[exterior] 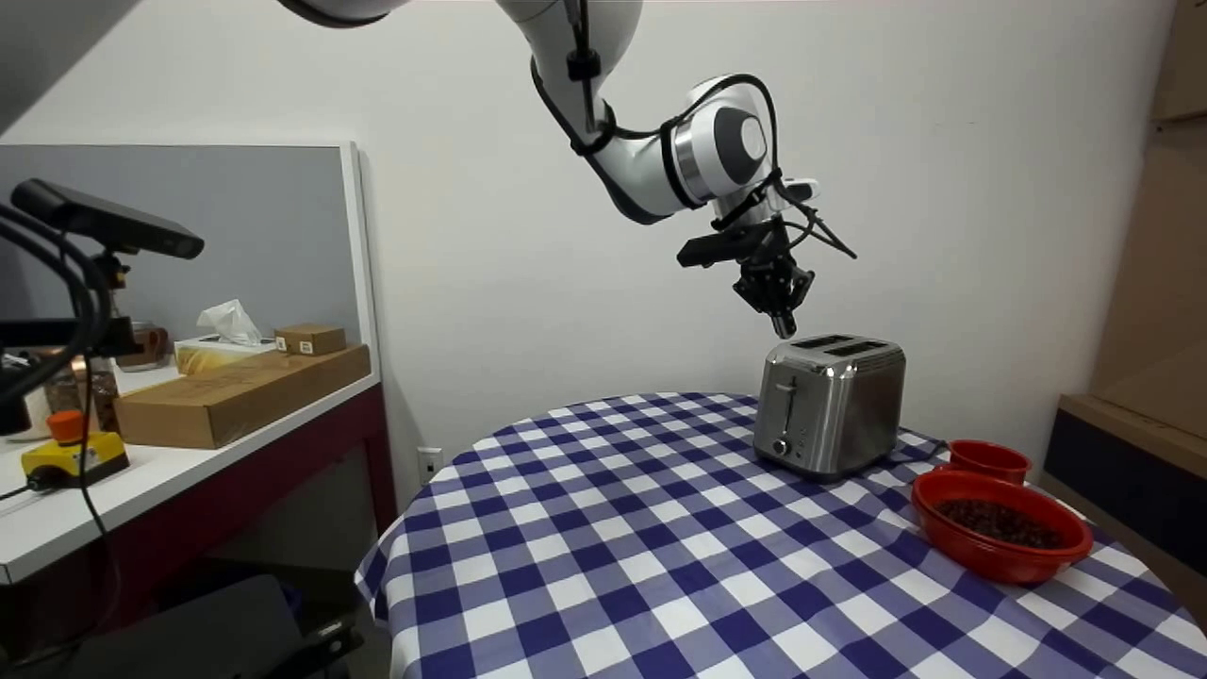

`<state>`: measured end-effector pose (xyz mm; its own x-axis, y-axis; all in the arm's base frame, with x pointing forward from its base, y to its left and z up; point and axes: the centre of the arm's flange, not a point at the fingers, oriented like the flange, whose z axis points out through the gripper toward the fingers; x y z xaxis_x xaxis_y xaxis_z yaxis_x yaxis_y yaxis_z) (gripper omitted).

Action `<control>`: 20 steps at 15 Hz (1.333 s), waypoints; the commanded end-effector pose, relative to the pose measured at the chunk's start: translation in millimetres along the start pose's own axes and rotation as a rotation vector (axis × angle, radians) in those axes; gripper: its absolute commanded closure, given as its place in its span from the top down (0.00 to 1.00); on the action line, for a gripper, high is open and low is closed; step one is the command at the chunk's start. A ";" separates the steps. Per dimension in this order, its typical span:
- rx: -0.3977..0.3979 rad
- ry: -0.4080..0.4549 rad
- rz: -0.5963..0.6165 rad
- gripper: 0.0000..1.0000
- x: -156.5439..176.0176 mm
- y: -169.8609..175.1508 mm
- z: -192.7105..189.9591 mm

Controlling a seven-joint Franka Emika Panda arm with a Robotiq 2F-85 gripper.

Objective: Press down on the press handle on the toaster

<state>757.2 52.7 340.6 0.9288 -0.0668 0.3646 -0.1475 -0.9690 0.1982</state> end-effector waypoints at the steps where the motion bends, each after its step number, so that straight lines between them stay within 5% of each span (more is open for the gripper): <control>1: -0.034 0.039 -0.003 0.00 2.9 -12.1 25.4; 20: -0.094 -0.050 -0.086 0.00 -53.2 -36.6 149.4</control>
<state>757.6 51.1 211.6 0.9554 -0.0143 0.2950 -0.1000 -0.9555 0.2776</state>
